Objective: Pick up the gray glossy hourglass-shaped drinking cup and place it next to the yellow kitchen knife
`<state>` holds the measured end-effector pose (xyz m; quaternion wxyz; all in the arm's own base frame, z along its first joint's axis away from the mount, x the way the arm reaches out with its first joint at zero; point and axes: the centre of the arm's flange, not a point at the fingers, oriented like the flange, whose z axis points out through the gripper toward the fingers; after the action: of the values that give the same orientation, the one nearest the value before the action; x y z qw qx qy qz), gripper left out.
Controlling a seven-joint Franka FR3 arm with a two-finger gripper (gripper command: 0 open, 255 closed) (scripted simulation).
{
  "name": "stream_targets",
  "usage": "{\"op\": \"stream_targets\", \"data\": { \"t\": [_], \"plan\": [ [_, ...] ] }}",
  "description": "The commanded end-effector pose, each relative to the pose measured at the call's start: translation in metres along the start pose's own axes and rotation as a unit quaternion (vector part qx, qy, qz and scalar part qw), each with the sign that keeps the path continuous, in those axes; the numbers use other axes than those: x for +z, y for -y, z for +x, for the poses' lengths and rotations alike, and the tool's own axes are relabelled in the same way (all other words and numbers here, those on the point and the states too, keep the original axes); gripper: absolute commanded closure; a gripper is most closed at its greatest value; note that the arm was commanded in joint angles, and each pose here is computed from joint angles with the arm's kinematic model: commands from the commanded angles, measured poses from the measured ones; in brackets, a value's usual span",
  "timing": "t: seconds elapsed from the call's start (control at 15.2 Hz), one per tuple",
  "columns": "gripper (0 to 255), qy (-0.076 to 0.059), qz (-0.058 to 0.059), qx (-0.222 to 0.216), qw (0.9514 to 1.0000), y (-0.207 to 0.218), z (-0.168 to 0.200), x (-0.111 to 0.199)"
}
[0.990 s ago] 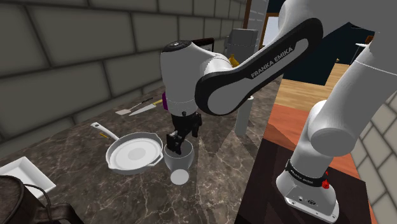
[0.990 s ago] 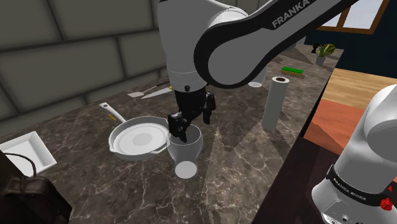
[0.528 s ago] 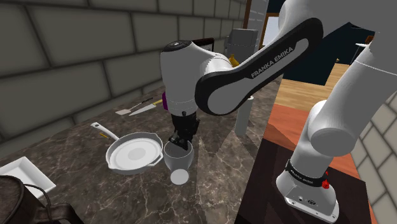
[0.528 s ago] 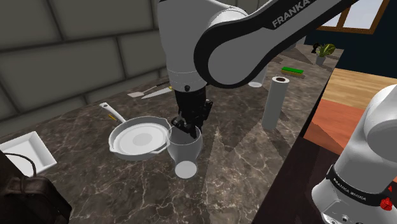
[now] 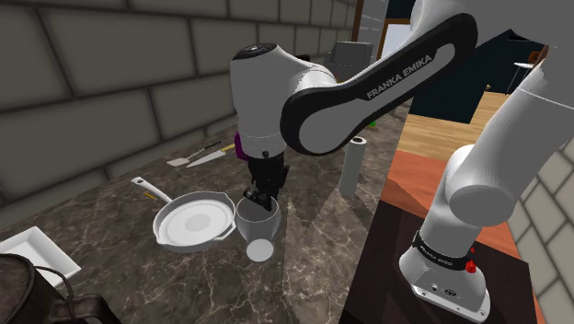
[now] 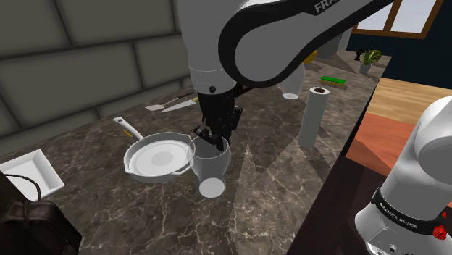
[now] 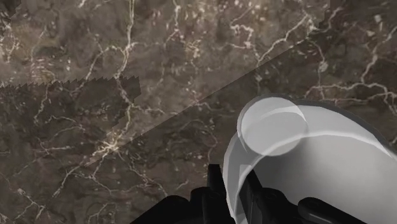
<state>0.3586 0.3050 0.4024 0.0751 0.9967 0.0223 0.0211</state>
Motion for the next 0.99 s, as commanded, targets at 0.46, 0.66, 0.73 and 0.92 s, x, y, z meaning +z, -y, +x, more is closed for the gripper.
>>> {"op": "stream_targets", "data": {
  "t": [0.46, 0.66, 0.73, 0.92],
  "plan": [
    [255, 0.0, 0.0, 0.0, 1.0, -0.008, 0.002, -0.046],
    [255, 0.0, 0.0, 0.0, 1.0, -0.01, 0.002, -0.062],
    [255, 0.0, 0.0, 0.0, 1.0, -0.011, 0.002, -0.067],
    [255, 0.0, 0.0, 0.0, 1.0, -0.013, 0.003, -0.083]
  ]
}}
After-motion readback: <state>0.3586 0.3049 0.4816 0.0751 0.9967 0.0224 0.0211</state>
